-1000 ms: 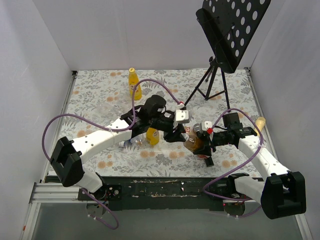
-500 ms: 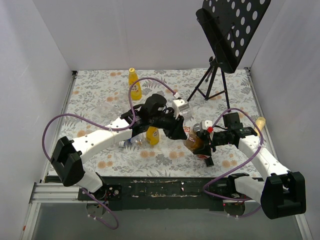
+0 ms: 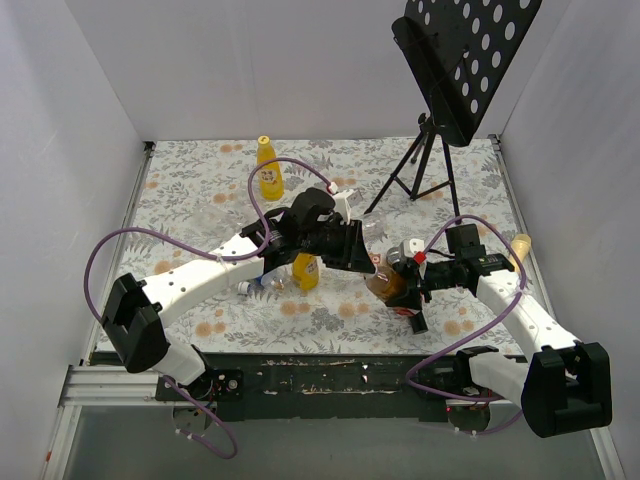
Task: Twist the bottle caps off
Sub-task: Unscrew the bottle cap from the plastic bottle.
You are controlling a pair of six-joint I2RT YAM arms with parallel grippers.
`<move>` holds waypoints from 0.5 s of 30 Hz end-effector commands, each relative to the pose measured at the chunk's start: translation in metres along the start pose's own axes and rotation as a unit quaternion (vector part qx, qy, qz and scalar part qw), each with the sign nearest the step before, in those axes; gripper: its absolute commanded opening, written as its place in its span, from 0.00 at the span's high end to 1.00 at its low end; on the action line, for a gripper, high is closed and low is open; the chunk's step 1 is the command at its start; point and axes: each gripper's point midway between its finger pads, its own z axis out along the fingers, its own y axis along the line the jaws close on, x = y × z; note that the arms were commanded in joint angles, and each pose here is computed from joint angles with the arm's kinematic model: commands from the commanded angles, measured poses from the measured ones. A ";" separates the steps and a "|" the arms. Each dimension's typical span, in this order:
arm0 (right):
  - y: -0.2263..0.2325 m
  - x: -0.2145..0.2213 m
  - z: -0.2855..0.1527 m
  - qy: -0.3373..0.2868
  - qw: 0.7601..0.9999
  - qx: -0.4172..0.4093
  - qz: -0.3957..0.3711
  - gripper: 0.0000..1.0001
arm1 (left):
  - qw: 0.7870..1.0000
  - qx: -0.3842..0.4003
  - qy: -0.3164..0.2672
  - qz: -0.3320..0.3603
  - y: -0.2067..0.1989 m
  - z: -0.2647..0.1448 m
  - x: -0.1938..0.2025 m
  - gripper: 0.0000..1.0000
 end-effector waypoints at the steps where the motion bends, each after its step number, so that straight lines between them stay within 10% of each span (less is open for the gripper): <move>1: 0.000 0.000 0.000 0.001 1.000 -0.005 -0.014 0.99 | 0.994 0.025 -0.102 0.026 -0.032 -0.028 -0.057 0.98; 7: 0.000 0.001 0.001 0.002 1.000 -0.006 -0.011 0.99 | 0.989 -0.001 -0.127 0.078 -0.028 -0.038 -0.067 0.50; 15: 0.001 0.000 0.001 0.002 1.000 -0.008 -0.013 0.99 | 0.969 -0.016 -0.178 0.172 -0.036 -0.070 -0.085 0.16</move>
